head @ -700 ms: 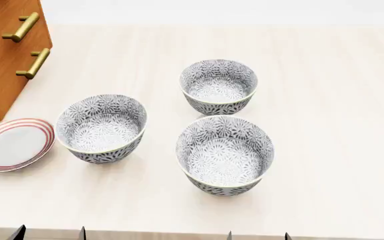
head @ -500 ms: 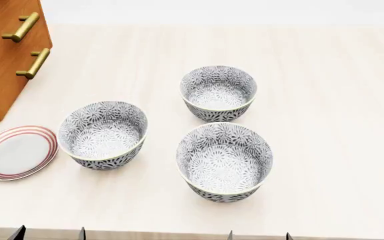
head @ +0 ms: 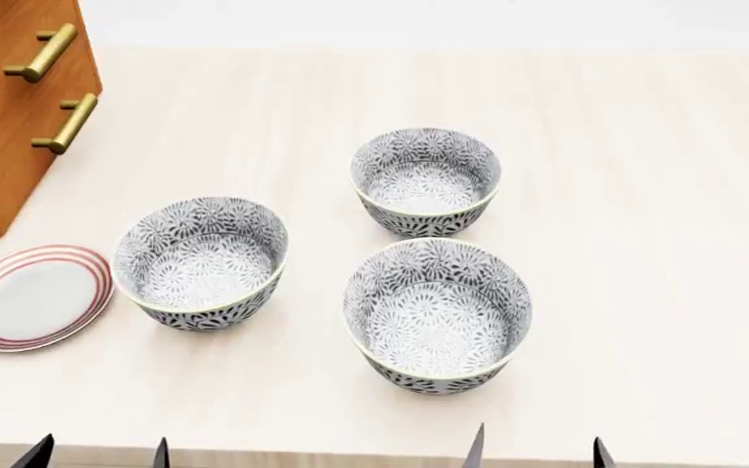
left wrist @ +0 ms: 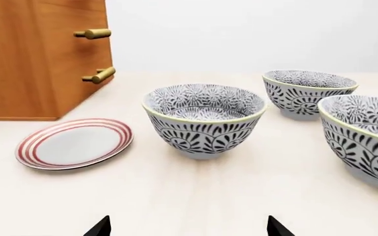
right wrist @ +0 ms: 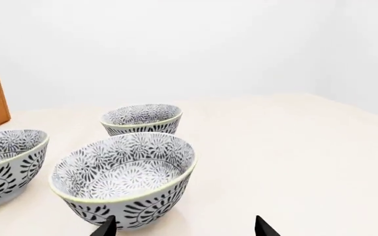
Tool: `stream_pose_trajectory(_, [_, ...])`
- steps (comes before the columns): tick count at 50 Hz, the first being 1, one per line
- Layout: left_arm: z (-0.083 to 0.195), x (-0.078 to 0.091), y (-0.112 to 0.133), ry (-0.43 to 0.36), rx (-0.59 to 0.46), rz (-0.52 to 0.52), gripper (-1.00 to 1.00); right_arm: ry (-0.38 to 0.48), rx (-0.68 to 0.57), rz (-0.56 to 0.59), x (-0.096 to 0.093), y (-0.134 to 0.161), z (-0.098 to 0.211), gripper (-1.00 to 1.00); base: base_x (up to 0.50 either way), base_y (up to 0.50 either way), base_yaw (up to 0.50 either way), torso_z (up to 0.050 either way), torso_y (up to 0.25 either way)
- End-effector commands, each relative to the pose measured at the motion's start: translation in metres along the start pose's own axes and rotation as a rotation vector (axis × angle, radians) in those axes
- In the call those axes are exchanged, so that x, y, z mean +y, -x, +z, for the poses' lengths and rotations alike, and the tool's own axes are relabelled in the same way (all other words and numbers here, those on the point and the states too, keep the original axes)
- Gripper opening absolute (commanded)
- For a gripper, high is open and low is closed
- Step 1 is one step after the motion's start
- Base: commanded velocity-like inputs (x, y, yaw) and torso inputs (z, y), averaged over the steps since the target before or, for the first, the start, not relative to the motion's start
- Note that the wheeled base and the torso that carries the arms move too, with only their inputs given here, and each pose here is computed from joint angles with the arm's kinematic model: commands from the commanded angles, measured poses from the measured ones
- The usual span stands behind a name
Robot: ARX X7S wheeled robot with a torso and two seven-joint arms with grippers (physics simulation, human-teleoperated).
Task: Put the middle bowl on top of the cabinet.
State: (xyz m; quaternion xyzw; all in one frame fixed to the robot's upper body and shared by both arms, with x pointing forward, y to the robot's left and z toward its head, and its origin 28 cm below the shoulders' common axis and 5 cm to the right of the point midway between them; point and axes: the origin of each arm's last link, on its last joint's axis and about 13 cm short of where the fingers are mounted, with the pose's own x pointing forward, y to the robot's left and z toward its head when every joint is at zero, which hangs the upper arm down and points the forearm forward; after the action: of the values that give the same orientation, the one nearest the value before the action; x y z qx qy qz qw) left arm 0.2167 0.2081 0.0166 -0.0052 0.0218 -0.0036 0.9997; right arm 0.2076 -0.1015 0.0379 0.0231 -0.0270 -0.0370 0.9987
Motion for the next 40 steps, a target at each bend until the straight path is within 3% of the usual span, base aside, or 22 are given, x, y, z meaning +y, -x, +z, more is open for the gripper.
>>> stream_pose_trajectory(1, [0.002,-0.003,0.008,-0.005,0.005,0.004,1.0,-0.039,-0.162,-0.154,-0.023,0.033,0.044,1.0,0.0,0.0,0.0,0.0,0.0])
stream_pose_trajectory(8, [0.019,-0.005,0.013,-0.006,0.016,-0.013,1.0,-0.014,-0.316,-0.382,-0.051,0.074,0.085,1.0,0.0,0.0,0.0,0.0,0.0])
stream_pose_trajectory(11, [0.039,-0.005,0.015,0.051,-0.023,-0.006,1.0,-0.014,-0.345,-0.42,-0.057,0.084,0.091,1.0,0.0,0.0,0.0,0.0,0.0])
stream_pose_trajectory(12, [0.053,-0.005,0.015,0.1,-0.037,0.002,1.0,-0.018,-0.362,-0.439,-0.06,0.089,0.095,1.0,0.0,0.0,0.0,0.0,0.0])
stream_pose_trajectory(14, [0.074,-0.004,0.016,0.125,-0.085,0.012,1.0,-0.014,-0.383,-0.467,-0.064,0.097,0.1,1.0,0.0,0.0,0.0,0.0,0.0])
stream_pose_trajectory(19, [0.127,-0.007,0.019,0.133,-0.259,0.137,1.0,0.008,-0.445,-0.52,-0.074,0.117,0.11,1.0,0.0,0.0,0.0,0.0,0.0])
stream_pose_trajectory(21, [0.145,-0.005,0.019,0.225,-0.282,0.132,1.0,0.019,-0.46,-0.55,-0.079,0.125,0.113,1.0,0.0,0.0,0.0,0.0,0.0])
stream_pose_trajectory(23, [0.144,-0.002,0.015,0.264,-0.238,0.135,1.0,0.018,-0.463,-0.566,-0.083,0.129,0.113,1.0,0.0,0.0,0.0,0.0,0.0])
stream_pose_trajectory(29, [0.137,0.017,-0.003,0.271,-0.2,0.34,1.0,0.022,-0.453,-0.617,-0.097,0.145,0.113,1.0,0.0,0.14,0.0,0.0,0.0])
stream_pose_trajectory(40, [0.146,0.021,0.004,0.281,-0.243,0.338,1.0,0.02,-0.493,-0.635,-0.095,0.159,0.122,1.0,0.0,0.46,0.0,0.0,0.0])
